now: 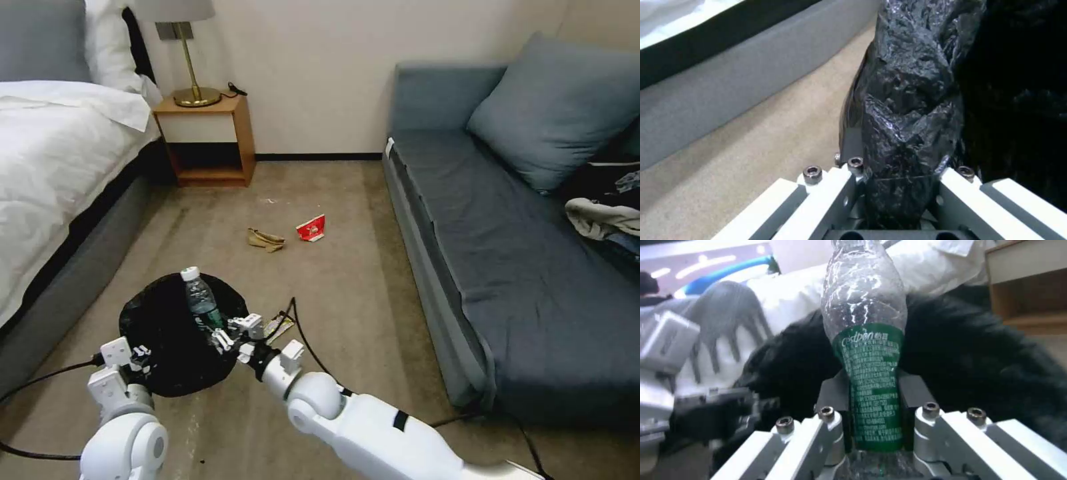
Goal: Pick up the trash bin, then pick up the garbage on the floor and place it into the trash bin.
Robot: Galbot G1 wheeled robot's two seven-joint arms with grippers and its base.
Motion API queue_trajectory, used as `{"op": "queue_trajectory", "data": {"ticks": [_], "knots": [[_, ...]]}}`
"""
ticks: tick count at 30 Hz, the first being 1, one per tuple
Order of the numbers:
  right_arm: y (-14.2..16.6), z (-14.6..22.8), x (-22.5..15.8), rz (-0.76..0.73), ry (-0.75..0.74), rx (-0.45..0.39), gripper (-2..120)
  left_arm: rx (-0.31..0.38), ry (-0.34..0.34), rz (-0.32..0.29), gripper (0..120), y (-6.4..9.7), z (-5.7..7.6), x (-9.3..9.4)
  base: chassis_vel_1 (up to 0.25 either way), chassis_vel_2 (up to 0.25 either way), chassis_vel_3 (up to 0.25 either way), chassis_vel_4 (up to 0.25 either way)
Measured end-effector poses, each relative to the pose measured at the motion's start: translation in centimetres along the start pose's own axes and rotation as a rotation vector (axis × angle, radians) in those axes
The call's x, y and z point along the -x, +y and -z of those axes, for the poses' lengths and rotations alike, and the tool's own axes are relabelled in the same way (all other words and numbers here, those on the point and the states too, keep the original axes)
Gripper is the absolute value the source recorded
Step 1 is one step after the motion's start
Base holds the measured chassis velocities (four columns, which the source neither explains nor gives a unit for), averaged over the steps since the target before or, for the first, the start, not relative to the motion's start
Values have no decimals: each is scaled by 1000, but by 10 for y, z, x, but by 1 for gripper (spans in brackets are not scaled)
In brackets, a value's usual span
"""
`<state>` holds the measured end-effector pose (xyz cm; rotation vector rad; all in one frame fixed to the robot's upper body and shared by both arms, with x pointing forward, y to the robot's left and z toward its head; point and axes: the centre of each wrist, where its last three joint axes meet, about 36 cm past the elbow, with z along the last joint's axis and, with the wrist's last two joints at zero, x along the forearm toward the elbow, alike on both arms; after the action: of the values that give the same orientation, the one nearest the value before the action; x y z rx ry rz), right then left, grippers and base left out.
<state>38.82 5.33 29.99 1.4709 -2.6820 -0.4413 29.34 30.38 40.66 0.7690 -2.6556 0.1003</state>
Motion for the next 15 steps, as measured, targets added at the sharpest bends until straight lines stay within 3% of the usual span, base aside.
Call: {"op": "queue_trajectory", "data": {"ticks": [5,7,9,15], "knots": [[7,-5,1,-5,26,-2,19,-3,-4,0,2,-1,1,1,0,0,0,0],[9,-5,0,-5,33,4,25,-2,-3,1,2,-1,1,2,0,0,0,0],[7,-3,-3,2,38,20,38,-1,0,1,2,0,0,2,0,0,0,0],[1,-2,-6,-29,35,30,56,-7,5,-4,2,1,0,0,0,0,0,0]]}}
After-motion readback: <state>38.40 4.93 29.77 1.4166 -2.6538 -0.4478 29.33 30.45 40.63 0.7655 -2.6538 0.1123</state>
